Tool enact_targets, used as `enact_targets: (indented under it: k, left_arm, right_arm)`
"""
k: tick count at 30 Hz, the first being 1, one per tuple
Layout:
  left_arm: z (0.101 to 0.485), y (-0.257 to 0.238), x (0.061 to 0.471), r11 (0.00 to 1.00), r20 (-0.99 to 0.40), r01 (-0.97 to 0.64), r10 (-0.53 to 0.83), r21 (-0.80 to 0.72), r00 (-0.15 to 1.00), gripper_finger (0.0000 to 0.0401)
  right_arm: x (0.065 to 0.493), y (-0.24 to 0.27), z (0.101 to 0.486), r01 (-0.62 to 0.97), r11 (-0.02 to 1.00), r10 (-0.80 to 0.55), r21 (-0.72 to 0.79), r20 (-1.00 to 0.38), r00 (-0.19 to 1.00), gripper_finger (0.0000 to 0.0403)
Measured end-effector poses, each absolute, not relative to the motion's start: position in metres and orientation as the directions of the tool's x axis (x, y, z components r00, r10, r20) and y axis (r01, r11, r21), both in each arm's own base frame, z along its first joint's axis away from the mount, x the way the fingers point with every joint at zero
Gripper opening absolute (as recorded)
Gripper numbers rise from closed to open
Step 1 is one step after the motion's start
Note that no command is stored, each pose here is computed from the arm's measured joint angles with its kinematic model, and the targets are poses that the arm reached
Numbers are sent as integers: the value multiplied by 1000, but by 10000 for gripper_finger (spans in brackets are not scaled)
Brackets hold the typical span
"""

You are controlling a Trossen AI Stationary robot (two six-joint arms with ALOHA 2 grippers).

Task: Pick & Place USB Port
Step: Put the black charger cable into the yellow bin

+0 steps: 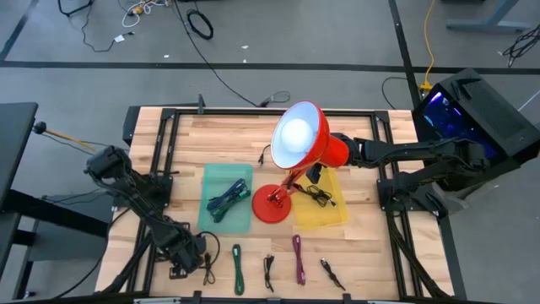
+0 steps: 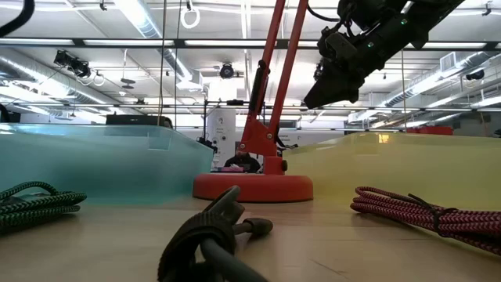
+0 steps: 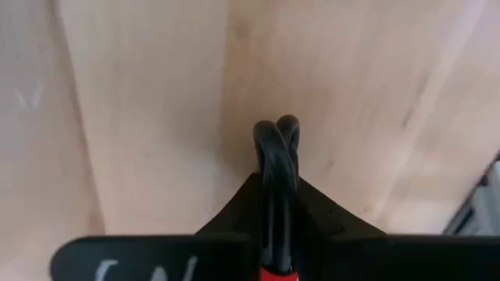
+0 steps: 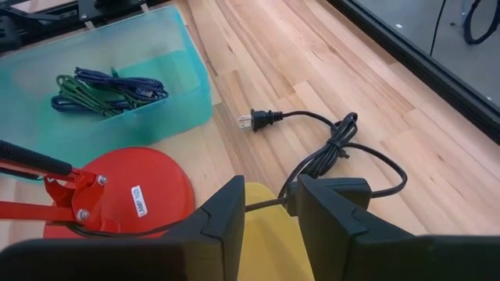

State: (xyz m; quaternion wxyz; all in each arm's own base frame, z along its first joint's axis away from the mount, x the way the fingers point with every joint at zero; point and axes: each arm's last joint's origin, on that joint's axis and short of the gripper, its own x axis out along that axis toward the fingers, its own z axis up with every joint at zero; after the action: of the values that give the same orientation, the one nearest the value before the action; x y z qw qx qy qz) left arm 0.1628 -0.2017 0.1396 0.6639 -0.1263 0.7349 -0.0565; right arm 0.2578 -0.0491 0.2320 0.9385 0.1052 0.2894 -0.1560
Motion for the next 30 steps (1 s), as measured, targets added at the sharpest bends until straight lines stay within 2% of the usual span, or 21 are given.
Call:
enact_targets:
  k: [6,12,17,20,24,30]
  left_arm:
    - [159,-199,170,927,-933,-121,-358,-354,-18,34]
    - [213,-194,176,916,-918,-104,-373,-388,136,34]
    - [271,-180,173,961,-908,-53,-239,-273,345,34]
    - [299,-166,170,992,-866,-52,-76,-117,495,34]
    - [323,-144,164,989,-724,-69,142,130,675,34]
    - [328,-94,153,958,-625,-178,283,226,727,34]
  right_arm:
    - [258,-49,232,346,934,-235,89,-576,783,119]
    - [258,-50,232,348,936,-255,57,-573,779,119]
    - [258,-50,233,356,933,-266,51,-568,779,119]
    - [259,-50,234,350,935,-260,57,-561,786,119]
    - [260,-51,236,346,936,-261,64,-535,804,119]
    - [265,-49,243,275,955,-194,114,-464,864,119]
